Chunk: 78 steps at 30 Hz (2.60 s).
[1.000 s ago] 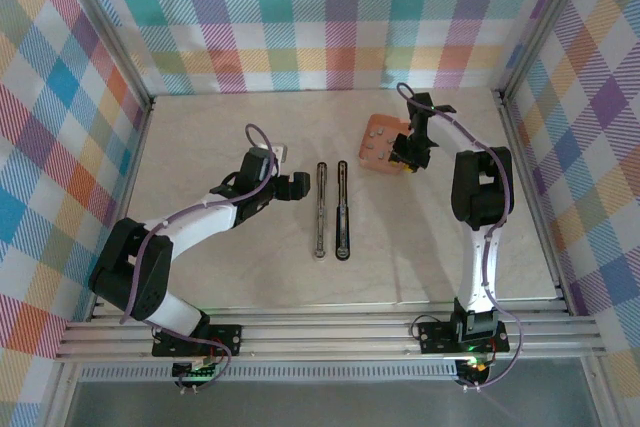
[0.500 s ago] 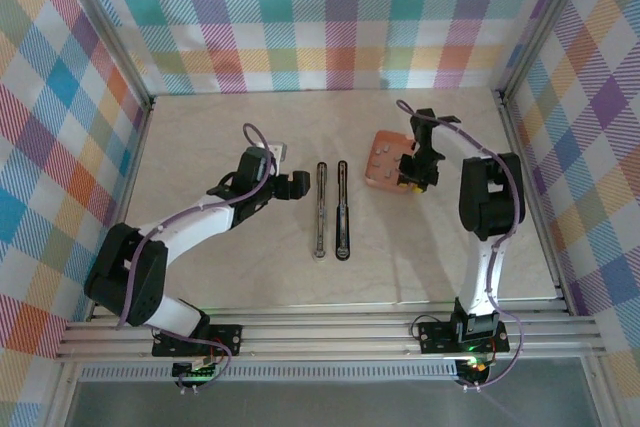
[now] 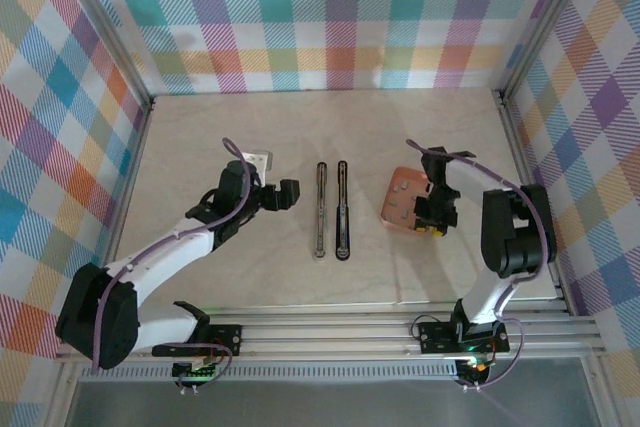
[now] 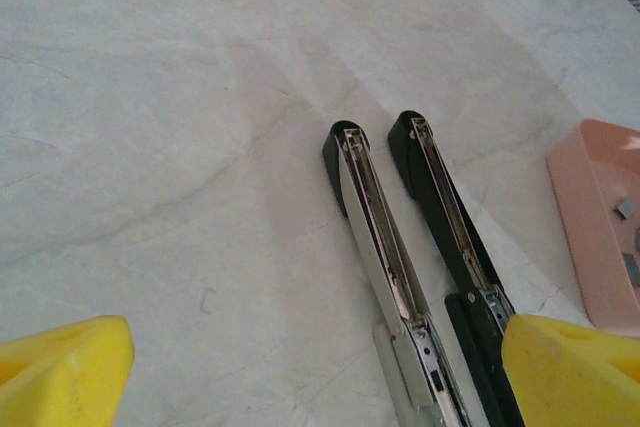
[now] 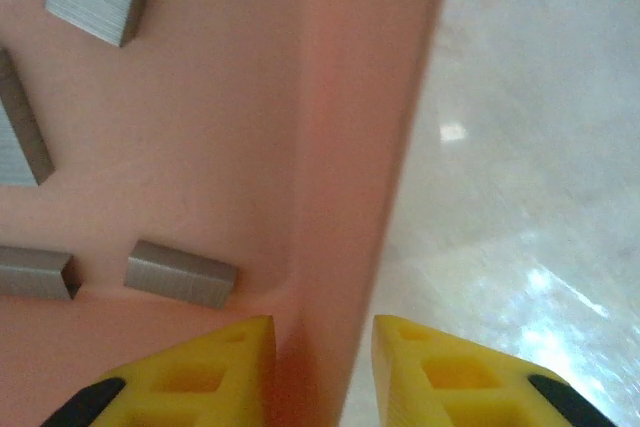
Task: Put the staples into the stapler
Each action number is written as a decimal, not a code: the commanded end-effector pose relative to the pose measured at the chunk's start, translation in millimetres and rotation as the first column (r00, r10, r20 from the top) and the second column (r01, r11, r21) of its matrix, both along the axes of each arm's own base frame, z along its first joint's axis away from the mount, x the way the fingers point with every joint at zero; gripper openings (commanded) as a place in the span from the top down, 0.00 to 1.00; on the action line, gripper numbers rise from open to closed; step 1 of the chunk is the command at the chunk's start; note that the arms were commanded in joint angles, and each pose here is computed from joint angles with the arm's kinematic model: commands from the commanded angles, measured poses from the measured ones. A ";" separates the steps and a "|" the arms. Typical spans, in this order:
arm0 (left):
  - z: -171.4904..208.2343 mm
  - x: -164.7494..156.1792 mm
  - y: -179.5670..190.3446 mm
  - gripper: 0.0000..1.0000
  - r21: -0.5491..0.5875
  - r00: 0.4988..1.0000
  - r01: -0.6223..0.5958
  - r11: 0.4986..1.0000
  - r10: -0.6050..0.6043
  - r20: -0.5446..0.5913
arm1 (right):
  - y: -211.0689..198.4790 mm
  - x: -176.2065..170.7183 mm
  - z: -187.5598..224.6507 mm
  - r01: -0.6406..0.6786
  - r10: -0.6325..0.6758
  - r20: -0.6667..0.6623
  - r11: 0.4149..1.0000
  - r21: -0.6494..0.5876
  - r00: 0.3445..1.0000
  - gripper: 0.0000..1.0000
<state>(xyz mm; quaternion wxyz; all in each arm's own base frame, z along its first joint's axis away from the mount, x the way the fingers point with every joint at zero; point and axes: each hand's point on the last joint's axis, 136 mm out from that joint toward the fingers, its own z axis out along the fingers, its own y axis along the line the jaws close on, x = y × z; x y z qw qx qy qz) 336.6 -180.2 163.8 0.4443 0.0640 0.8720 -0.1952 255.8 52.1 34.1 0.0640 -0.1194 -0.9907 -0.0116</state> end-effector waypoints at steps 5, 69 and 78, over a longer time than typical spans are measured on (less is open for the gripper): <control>-6.1 -19.2 9.1 0.05 0.011 1.000 -0.020 1.000 0.020 -0.021 | -1.9 6.8 62.2 0.004 -0.005 0.143 1.000 0.002 0.990 0.57; -17.6 -37.6 0.2 0.04 -0.036 0.997 0.068 0.997 -0.069 -0.018 | 87.4 53.1 55.7 -0.364 0.350 0.181 0.930 0.050 0.919 0.64; -25.0 -43.6 -15.9 0.03 -0.068 0.986 0.164 0.984 -0.165 -0.019 | 63.3 59.2 15.8 -0.322 0.320 0.067 0.947 0.010 0.945 0.66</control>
